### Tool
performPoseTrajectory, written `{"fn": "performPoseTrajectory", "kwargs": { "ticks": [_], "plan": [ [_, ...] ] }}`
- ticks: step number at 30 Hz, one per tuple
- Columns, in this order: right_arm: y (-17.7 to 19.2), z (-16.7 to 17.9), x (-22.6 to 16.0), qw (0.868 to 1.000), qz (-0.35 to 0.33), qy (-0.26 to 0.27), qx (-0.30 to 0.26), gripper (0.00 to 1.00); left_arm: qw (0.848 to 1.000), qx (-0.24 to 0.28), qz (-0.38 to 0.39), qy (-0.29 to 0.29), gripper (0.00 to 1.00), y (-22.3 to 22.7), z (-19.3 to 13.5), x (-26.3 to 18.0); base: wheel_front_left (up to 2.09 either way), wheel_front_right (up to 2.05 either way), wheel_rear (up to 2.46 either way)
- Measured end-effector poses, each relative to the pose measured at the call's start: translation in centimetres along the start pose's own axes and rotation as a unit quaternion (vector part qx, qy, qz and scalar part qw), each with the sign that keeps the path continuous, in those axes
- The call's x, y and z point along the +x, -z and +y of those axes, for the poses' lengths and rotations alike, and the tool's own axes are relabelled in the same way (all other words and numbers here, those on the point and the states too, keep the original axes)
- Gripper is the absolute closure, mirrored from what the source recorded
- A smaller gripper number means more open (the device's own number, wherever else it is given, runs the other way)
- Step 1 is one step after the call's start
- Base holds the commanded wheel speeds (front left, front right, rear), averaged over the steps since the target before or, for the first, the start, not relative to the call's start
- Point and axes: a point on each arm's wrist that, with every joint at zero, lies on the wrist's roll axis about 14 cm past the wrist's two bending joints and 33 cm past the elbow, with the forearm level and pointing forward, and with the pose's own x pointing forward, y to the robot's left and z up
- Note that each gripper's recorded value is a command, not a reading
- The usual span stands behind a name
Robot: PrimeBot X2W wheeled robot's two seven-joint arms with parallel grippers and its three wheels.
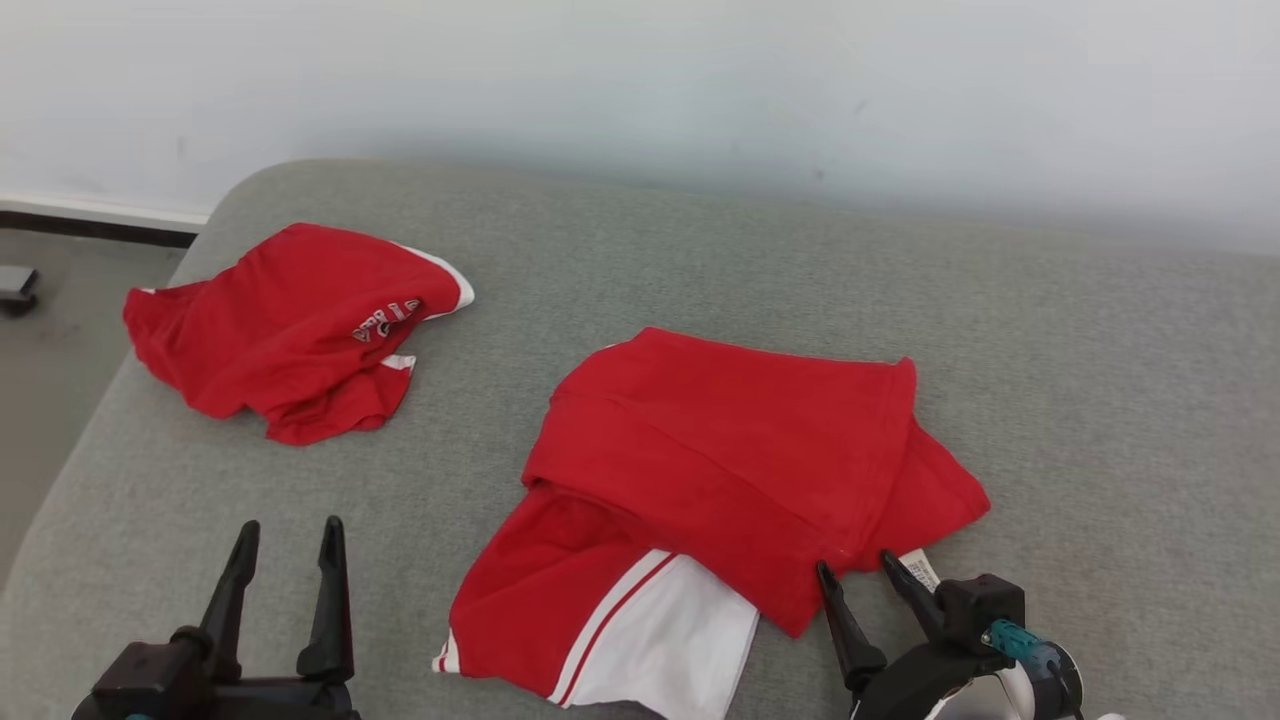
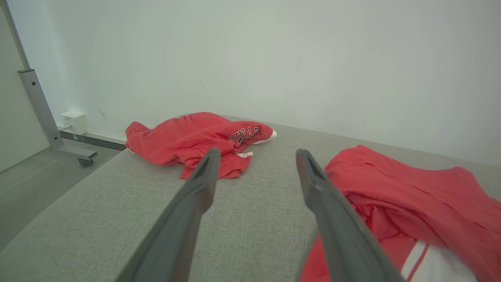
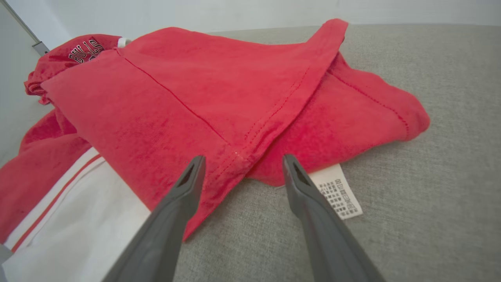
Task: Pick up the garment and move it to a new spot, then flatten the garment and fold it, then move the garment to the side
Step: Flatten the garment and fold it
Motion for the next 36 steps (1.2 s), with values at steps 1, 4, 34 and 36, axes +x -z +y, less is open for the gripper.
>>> {"fn": "performPoseTrajectory", "kwargs": {
  "ticks": [1,4,34,36],
  "plan": [
    [0.2,0.0,0.2,1.0,0.003,-0.001,0.001,0.0,1.0,0.001,0.001,-0.001,0.0,0.1,0.1,-0.1,0.0,0.0,0.0],
    [0.7,0.3,0.8,1.0,0.01,-0.005,0.007,0.0,1.0,0.001,0.002,-0.005,0.0,0.1,0.3,-0.3,0.0,0.0,0.0],
    [-18.4,-7.9,-5.8,0.955,-0.264,0.102,-0.09,1.0,0.997,-0.02,0.025,0.071,0.0,1.9,-4.8,0.4,0.0,0.0,0.0],
    [-21.0,-8.5,-7.2,0.945,-0.287,0.111,-0.11,1.0,0.996,-0.022,0.025,0.079,0.0,1.9,-5.4,0.5,0.0,0.0,0.0]
  ]
}}
